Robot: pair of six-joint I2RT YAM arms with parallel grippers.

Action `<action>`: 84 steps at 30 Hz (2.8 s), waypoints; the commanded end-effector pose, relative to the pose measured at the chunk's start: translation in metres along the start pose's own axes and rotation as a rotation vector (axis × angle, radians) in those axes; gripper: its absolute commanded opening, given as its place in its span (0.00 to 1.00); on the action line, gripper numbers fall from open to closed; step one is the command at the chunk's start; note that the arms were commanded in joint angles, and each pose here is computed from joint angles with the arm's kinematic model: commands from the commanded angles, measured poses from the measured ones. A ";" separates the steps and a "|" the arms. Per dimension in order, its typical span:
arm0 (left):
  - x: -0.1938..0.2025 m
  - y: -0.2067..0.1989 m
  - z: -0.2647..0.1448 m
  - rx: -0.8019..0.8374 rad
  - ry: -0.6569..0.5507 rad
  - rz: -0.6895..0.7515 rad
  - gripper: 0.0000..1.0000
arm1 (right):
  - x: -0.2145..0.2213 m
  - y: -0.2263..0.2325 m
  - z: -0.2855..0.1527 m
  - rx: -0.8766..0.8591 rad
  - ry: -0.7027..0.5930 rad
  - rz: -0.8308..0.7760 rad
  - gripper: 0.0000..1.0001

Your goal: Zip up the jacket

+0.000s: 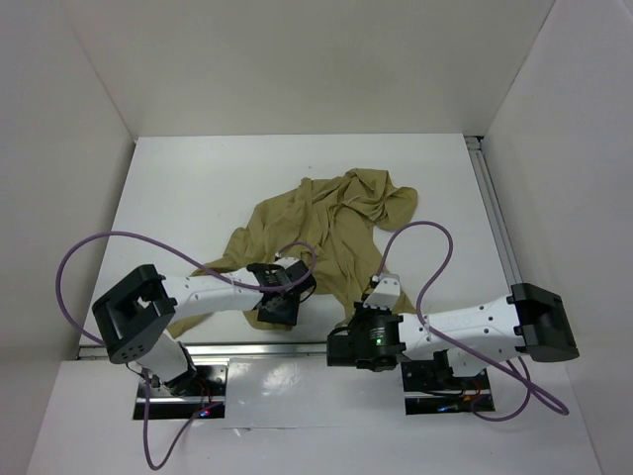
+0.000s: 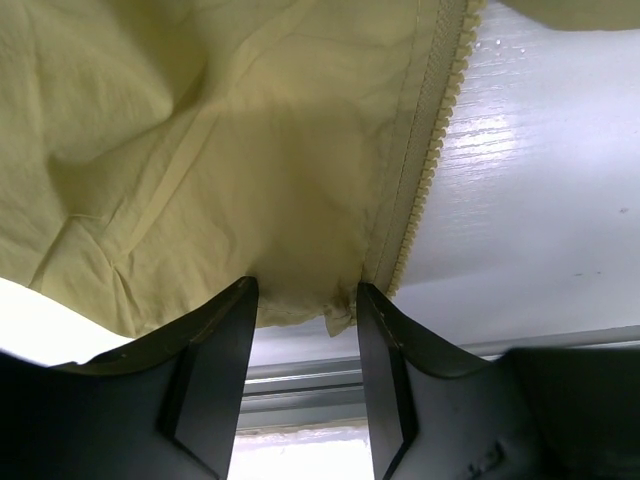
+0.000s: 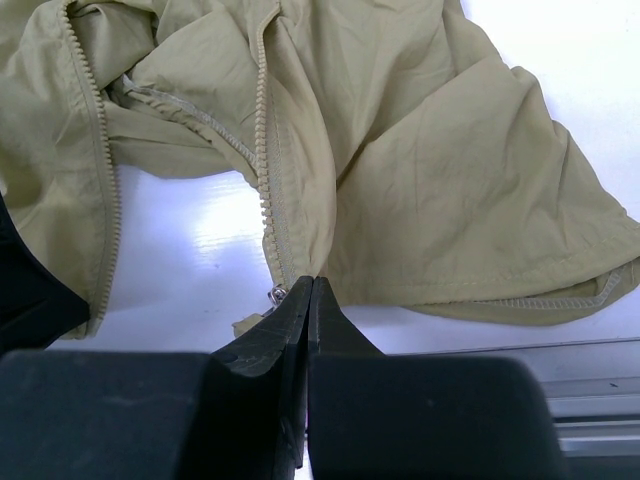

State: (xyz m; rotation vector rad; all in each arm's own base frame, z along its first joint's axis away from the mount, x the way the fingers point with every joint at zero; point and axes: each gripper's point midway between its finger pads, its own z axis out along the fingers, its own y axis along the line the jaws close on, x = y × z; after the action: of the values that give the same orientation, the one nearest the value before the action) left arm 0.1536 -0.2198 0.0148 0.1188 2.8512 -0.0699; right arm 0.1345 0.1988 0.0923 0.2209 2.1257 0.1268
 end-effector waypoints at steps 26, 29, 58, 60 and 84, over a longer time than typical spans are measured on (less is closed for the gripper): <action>-0.003 0.013 -0.020 -0.050 -0.040 0.006 0.54 | -0.006 -0.003 -0.002 -0.002 -0.034 -0.022 0.00; 0.004 0.015 -0.010 -0.082 -0.012 0.025 0.54 | -0.007 -0.003 -0.003 -0.007 -0.033 -0.014 0.00; 0.031 0.004 0.030 -0.025 0.140 0.052 0.73 | -0.006 -0.011 -0.008 -0.003 -0.043 0.016 0.00; 0.033 0.002 0.029 -0.005 0.143 0.058 0.88 | -0.007 -0.012 -0.008 0.001 -0.044 0.008 0.00; -0.006 0.005 -0.047 -0.005 -0.084 -0.015 1.00 | -0.006 -0.009 -0.009 0.009 -0.056 -0.010 0.00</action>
State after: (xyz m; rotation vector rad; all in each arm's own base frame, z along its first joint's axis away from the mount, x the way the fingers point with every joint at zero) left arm 0.1426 -0.2179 0.0484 0.1453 2.8146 -0.0590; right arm 0.1250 0.1899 0.0907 0.2130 2.1223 0.1038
